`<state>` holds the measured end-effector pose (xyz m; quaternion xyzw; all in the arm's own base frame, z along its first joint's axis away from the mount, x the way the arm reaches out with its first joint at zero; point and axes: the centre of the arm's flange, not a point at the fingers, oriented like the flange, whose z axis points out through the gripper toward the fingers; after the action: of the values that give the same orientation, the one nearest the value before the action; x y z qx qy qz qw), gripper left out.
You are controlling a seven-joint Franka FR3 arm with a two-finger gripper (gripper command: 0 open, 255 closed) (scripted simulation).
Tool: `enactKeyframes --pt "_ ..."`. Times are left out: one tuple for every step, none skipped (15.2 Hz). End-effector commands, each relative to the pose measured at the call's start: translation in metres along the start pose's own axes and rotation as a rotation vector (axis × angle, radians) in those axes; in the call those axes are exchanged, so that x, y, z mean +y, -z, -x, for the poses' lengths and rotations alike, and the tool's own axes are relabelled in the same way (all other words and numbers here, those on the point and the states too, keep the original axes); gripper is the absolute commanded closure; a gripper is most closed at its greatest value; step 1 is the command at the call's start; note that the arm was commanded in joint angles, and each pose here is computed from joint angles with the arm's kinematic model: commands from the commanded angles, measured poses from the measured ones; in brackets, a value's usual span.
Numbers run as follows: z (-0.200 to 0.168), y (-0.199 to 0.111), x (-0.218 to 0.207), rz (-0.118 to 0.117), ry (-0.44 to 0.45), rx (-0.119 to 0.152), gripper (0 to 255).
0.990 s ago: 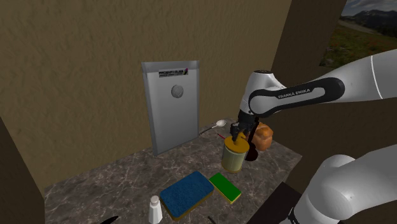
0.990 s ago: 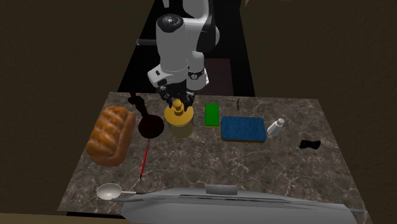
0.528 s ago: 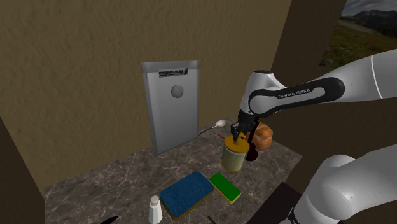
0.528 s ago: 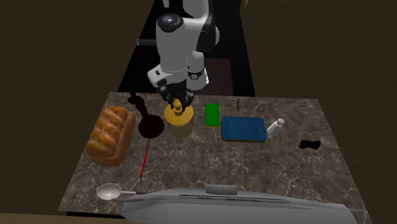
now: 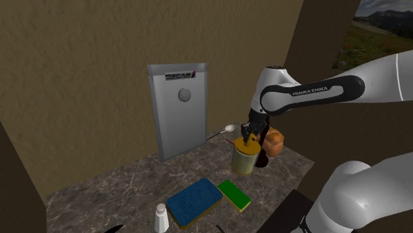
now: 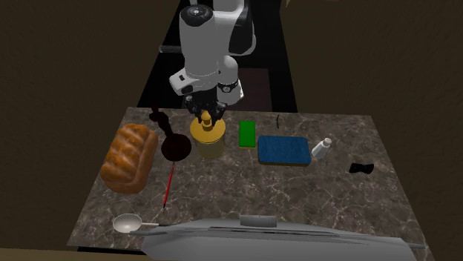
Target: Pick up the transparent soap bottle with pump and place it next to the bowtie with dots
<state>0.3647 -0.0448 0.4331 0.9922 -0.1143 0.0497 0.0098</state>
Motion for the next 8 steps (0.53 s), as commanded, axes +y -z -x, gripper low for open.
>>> enactKeyframes --pt "0.0 0.011 0.0 0.0 0.0 0.0 255" --pt "0.0 0.017 0.0 0.0 0.0 0.0 255" --pt "-0.001 0.022 0.0 0.0 0.0 0.0 255" --pt "-0.002 0.027 0.0 0.0 0.0 0.0 255" --pt "-0.002 0.032 0.0 0.0 0.0 0.0 255" --pt "-0.003 0.038 0.0 0.0 0.0 0.0 255" --pt "-0.003 0.043 0.0 0.0 0.0 0.0 255" --pt "-0.004 0.048 0.0 0.0 0.0 0.0 255"
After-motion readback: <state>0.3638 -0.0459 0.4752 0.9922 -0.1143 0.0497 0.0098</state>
